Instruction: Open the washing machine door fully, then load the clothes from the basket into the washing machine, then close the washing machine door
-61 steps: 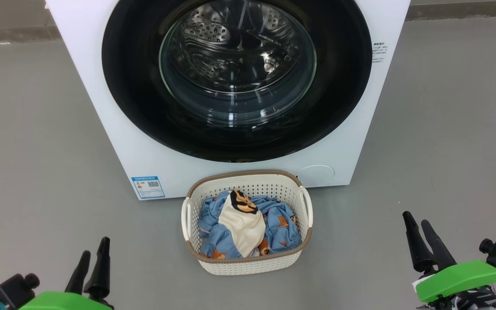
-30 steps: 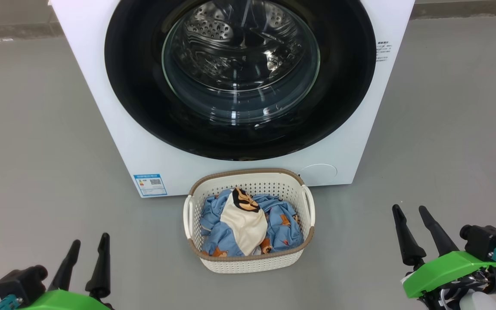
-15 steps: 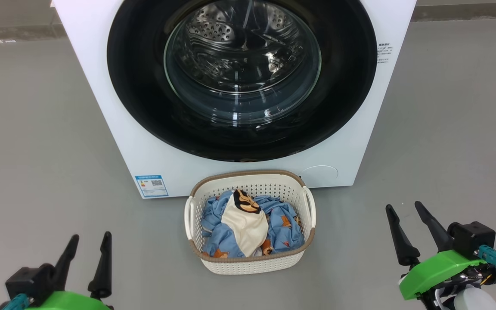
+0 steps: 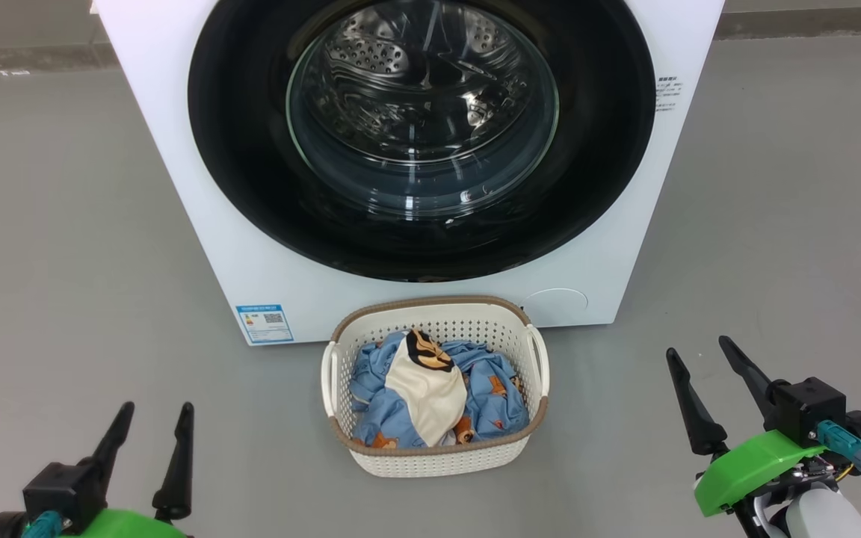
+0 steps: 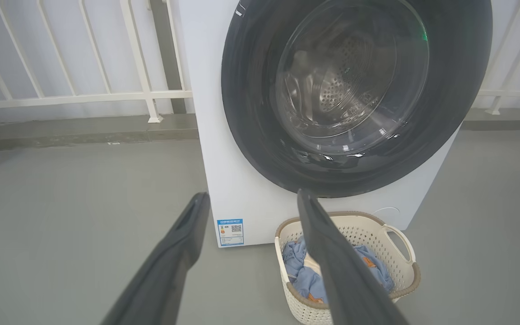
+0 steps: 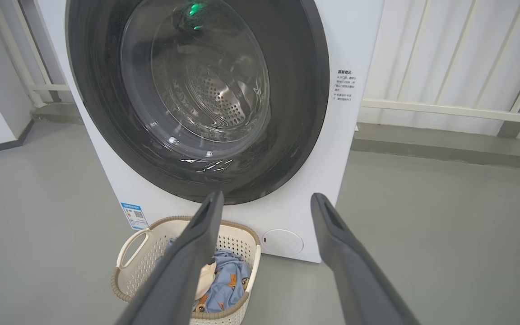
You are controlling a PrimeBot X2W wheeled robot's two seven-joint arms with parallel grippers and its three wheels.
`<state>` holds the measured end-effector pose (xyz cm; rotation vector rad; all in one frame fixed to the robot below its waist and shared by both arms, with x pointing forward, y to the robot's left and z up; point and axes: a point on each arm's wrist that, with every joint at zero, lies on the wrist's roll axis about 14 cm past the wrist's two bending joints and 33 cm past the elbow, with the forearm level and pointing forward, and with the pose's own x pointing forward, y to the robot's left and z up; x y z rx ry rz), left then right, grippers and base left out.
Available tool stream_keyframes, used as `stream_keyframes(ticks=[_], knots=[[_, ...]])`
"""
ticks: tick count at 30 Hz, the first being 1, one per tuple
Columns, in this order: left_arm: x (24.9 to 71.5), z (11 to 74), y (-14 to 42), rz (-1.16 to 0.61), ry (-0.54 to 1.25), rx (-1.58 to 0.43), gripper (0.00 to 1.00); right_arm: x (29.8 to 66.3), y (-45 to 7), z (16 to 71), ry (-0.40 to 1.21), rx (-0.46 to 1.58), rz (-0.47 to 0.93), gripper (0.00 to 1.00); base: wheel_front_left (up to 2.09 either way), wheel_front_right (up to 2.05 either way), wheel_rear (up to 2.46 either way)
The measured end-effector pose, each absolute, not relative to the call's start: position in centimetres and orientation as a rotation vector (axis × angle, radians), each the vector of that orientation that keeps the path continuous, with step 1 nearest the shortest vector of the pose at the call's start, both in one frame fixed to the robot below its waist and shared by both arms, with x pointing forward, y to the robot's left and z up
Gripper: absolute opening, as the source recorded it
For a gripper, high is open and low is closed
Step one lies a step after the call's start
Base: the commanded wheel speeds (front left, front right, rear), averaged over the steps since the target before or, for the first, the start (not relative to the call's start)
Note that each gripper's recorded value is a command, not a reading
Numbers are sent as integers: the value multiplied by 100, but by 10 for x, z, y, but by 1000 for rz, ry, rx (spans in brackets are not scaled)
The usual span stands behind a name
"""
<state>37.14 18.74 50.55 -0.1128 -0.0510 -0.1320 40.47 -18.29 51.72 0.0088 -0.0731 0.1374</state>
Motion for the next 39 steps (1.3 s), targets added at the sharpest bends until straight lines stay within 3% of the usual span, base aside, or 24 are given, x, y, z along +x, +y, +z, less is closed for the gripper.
stream_keyframes(ticks=[39], knots=[[375,504,203,-66,-52,-137,100,407,-189,518,-79,46,103,100,0,0,0]])
